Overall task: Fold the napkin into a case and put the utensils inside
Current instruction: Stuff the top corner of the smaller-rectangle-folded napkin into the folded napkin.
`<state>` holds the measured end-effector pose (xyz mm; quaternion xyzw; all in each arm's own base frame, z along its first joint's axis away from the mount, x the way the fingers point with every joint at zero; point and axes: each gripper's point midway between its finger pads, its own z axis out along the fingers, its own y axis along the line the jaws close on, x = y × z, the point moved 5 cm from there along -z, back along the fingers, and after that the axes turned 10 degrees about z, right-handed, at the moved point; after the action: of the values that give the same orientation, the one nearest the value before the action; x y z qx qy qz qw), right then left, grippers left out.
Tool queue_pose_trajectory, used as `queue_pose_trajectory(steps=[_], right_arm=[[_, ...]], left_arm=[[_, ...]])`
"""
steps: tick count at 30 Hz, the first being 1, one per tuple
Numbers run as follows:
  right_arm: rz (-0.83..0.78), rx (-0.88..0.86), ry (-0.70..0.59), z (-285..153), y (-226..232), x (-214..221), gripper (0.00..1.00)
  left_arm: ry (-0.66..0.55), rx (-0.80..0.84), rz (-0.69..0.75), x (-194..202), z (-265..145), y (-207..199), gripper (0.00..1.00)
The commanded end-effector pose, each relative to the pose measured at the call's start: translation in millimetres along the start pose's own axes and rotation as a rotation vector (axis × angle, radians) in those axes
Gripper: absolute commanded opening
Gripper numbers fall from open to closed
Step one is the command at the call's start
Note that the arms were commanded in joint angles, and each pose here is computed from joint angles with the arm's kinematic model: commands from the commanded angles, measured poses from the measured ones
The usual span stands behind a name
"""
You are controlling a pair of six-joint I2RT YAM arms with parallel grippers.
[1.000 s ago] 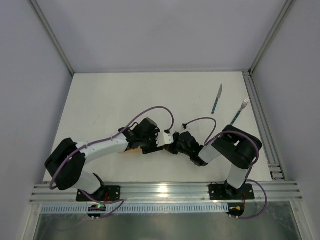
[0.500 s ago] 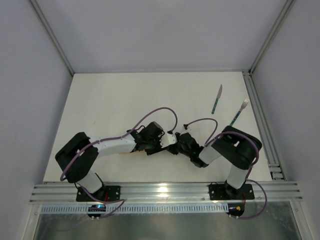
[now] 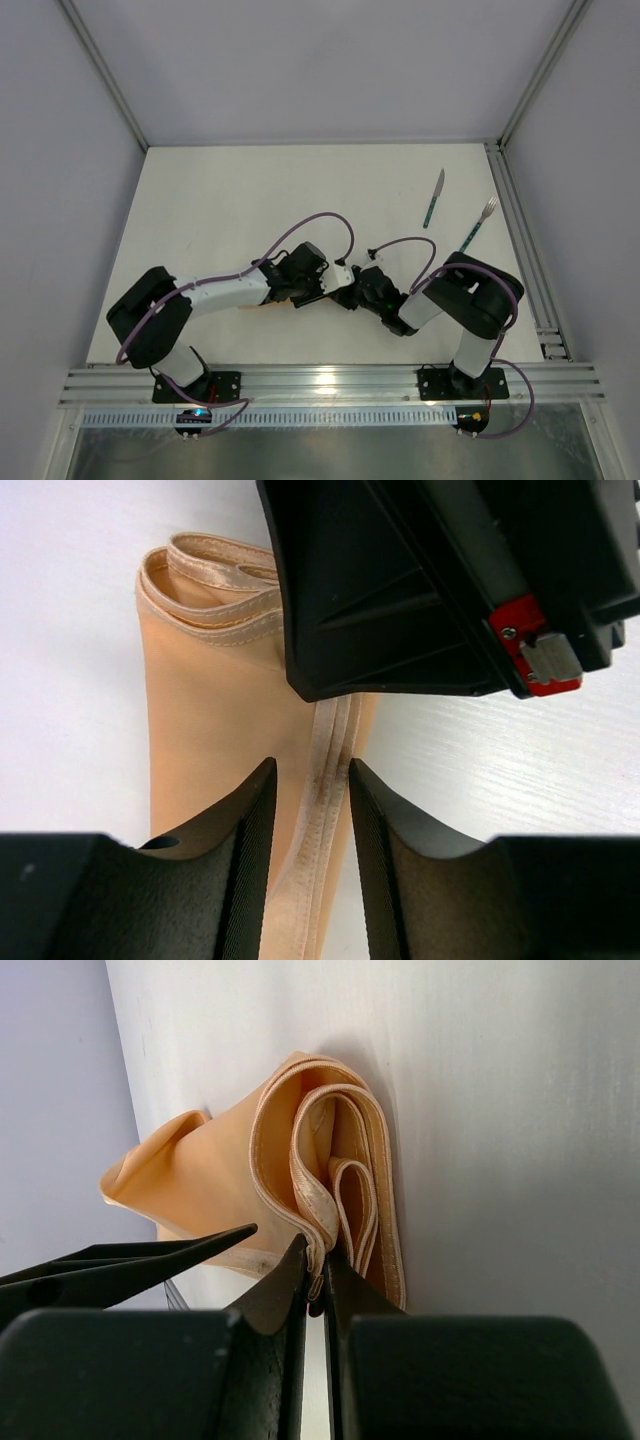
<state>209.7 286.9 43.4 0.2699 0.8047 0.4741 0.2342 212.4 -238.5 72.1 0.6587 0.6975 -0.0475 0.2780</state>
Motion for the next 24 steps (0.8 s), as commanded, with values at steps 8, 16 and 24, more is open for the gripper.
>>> queue_pose_trajectory(steps=[8, 16, 24], right_arm=[[-0.02, -0.058, -0.045, -2.8, 11.9, -4.3, 0.04], [-0.02, -0.065, -0.042, -1.9, 13.7, -4.0, 0.04], [-0.017, -0.068, -0.038, -1.1, 15.6, -2.5, 0.04]], left_arm=[[-0.027, -0.061, 0.002, -6.3, -1.3, 9.9, 0.37], [-0.015, -0.038, 0.0, -2.8, 5.6, 5.6, 0.38], [0.024, -0.008, 0.006, 0.9, 10.4, 2.1, 0.39]])
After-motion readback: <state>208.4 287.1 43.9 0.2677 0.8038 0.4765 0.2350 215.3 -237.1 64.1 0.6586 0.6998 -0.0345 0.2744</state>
